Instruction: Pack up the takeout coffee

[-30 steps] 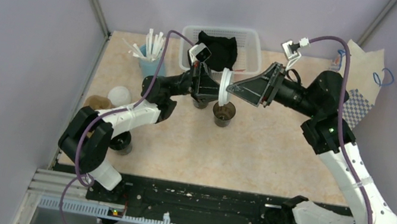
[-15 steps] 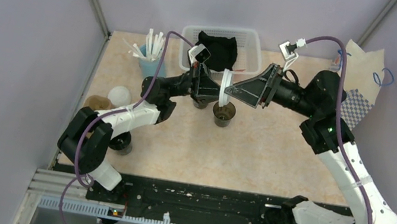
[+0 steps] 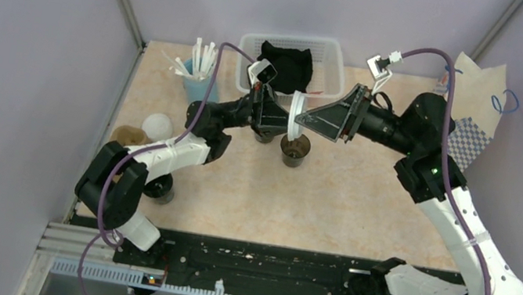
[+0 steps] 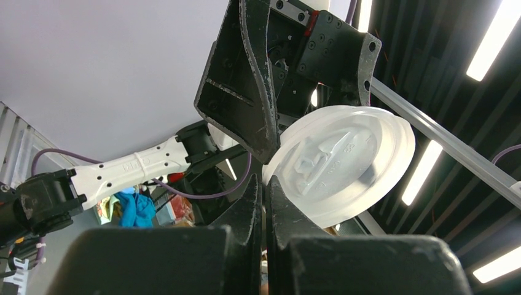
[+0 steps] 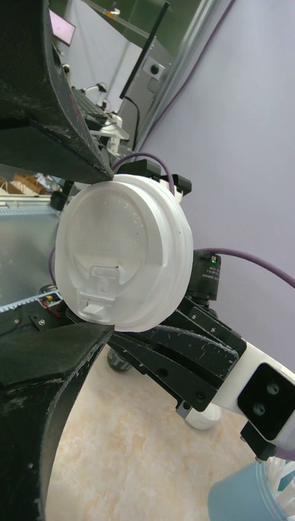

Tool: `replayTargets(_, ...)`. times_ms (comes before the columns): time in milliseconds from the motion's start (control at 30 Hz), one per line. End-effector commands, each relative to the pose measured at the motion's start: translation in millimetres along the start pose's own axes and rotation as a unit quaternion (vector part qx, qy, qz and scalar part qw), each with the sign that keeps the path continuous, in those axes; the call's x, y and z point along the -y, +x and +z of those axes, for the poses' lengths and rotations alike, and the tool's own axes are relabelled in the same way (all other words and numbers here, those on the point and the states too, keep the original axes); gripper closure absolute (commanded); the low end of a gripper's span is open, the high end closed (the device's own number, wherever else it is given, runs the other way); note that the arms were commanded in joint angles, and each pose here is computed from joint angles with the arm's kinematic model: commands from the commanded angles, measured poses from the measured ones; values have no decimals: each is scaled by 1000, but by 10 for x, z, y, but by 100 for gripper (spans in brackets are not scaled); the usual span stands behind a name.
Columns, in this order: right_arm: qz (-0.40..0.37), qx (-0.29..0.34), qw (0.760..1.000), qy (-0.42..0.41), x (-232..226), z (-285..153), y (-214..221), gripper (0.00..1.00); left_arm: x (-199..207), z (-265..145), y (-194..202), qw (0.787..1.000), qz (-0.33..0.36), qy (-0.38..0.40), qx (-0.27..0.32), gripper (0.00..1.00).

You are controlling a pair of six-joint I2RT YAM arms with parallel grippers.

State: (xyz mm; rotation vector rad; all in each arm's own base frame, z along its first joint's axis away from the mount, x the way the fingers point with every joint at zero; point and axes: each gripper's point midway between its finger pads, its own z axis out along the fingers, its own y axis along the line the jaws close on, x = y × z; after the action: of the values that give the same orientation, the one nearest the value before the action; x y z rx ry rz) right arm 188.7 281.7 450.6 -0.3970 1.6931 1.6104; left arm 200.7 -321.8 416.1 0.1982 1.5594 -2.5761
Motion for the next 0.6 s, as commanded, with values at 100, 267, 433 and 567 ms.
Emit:
replayTargets(100, -15, 16, 1000, 3, -67, -2, -66, 24, 227, -70, 101, 998, 58, 28, 3, 88)
replayTargets(267, -8, 33, 999, 33, 4, -29, -116, 25, 31, -205, 61, 998, 60, -19, 22, 52)
replayTargets(433, -5, 31, 987, 159, 509, -194, -126, 25, -378, -581, -6, 985, 42, -154, 64, 24)
replayTargets(567, -49, -23, 949, 310, 1155, -396, -46, 25, -788, -1178, -182, 925, 64, -344, 146, 5)
